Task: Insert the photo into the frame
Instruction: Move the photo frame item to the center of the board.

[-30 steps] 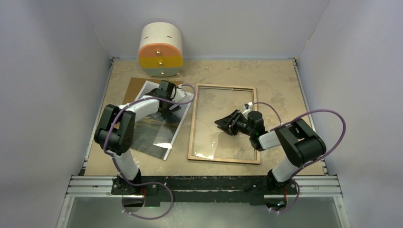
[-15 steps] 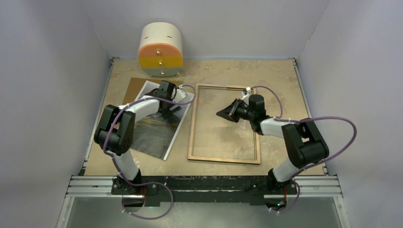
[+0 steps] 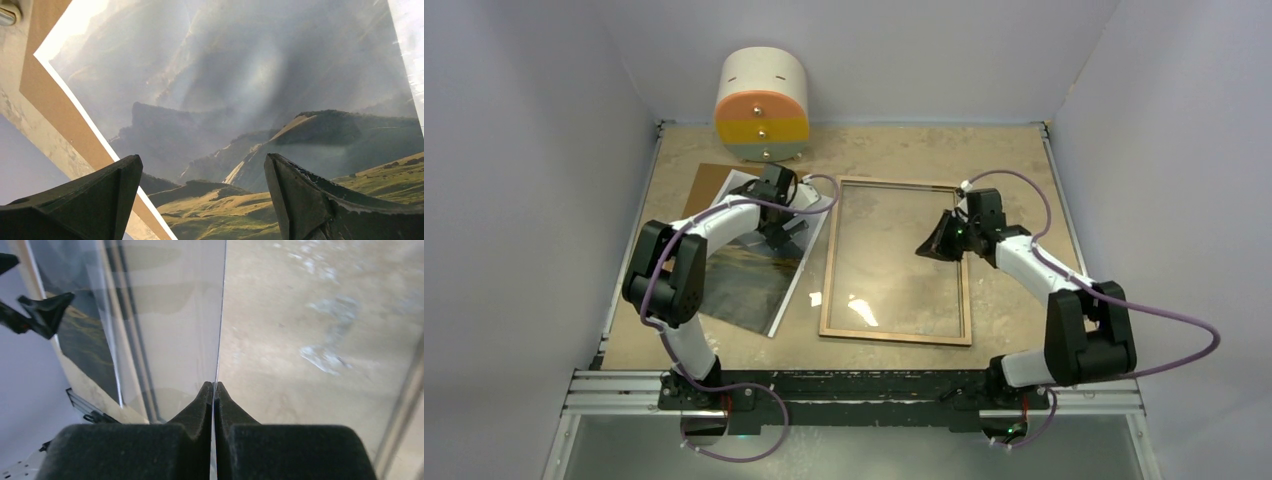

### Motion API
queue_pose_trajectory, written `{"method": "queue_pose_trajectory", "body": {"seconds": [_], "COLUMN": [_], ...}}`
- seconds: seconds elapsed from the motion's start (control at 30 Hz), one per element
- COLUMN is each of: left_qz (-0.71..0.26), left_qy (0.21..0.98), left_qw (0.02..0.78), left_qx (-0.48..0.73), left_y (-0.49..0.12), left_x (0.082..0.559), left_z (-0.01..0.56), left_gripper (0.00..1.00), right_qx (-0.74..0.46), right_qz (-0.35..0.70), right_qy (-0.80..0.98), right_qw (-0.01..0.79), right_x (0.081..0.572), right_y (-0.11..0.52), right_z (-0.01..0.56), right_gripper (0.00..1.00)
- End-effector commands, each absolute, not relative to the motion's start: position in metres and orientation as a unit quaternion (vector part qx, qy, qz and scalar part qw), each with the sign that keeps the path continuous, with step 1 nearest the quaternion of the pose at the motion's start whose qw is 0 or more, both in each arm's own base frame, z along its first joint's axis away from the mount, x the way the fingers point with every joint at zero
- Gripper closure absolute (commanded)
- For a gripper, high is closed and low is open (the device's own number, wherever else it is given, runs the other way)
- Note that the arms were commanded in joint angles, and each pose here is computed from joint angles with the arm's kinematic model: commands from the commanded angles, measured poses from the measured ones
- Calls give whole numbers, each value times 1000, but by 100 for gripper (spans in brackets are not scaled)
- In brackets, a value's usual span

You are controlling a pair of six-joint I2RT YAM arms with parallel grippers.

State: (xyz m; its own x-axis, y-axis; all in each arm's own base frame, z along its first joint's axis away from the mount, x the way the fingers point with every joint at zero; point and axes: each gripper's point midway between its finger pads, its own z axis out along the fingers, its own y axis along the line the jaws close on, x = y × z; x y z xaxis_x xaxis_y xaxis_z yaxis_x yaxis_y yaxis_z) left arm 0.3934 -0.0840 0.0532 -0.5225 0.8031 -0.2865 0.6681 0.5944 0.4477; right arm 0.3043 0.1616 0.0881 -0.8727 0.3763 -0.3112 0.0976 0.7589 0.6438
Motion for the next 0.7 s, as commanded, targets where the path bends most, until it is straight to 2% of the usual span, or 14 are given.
{"method": "queue_pose_trajectory", "body": {"seconds": [0.0, 0.67], "left_qz": [130, 113], "left_qy": [859, 854], "left_qw": [258, 259], "left_qx": [423, 437], "left_y": [-96, -130], "left_x": [403, 410], "left_z": [71, 71], "left_gripper": [0, 0], "right_qx": [136, 152], "right_qz": [257, 249], "right_qy": [936, 931], "right_qw": [198, 218], "right_x": [279, 281], "right_y": [125, 101], "right_z": [74, 90], "right_gripper": [100, 100]}}
